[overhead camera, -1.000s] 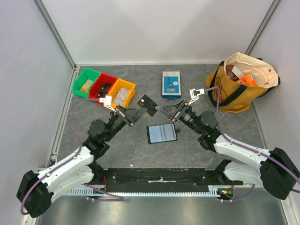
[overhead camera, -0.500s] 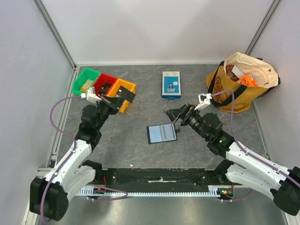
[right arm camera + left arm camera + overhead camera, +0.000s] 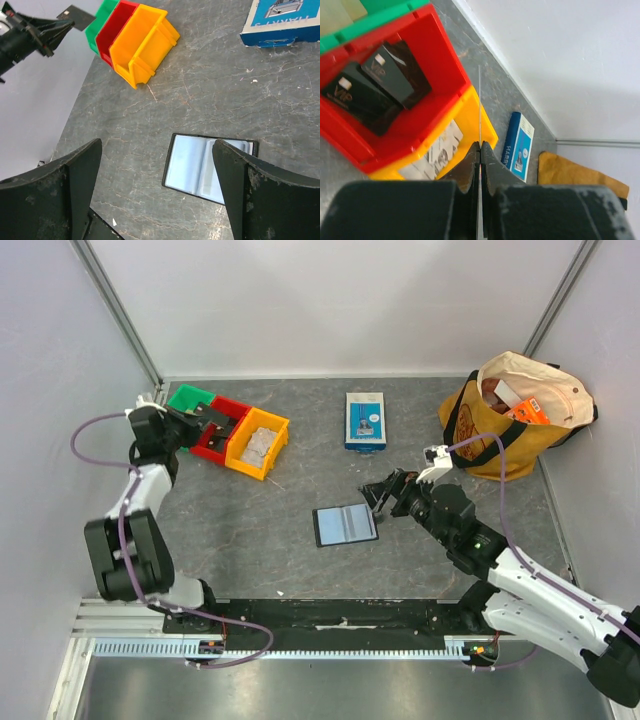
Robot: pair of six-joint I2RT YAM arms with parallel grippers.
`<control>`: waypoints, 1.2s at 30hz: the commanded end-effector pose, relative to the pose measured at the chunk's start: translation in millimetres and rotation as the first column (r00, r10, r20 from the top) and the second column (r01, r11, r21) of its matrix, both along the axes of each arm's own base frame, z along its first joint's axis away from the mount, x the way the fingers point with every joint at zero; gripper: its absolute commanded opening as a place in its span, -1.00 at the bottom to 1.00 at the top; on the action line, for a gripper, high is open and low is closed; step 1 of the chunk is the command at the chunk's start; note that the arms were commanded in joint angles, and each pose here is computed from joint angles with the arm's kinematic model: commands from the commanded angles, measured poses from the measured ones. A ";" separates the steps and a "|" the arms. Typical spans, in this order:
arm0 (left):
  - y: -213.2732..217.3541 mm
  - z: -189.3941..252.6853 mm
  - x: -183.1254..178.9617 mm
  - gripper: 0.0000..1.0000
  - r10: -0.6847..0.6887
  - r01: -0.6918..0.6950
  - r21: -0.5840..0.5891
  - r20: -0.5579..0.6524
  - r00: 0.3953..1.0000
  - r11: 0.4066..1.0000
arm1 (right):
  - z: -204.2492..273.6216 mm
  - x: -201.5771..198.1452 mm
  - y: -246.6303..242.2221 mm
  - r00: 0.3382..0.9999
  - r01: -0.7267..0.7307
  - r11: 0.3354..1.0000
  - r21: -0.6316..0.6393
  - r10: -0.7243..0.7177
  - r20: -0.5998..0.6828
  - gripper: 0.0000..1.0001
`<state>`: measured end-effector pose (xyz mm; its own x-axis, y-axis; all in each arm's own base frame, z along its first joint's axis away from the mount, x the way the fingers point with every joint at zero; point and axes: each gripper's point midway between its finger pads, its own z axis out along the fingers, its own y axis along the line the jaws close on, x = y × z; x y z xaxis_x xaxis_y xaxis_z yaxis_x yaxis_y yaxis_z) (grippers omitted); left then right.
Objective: Take the credit cards out of the card holder
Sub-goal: Place the credit card in the storage box.
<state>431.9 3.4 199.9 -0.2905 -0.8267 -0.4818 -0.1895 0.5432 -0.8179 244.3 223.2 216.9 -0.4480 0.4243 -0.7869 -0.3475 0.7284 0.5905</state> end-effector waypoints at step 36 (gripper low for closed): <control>39.6 -98.2 29.9 0.04 0.001 0.007 0.024 -0.339 0.941 1.000 | 1.6 -13.6 -9.8 0.999 -0.028 0.999 -0.044 0.029 0.015 0.96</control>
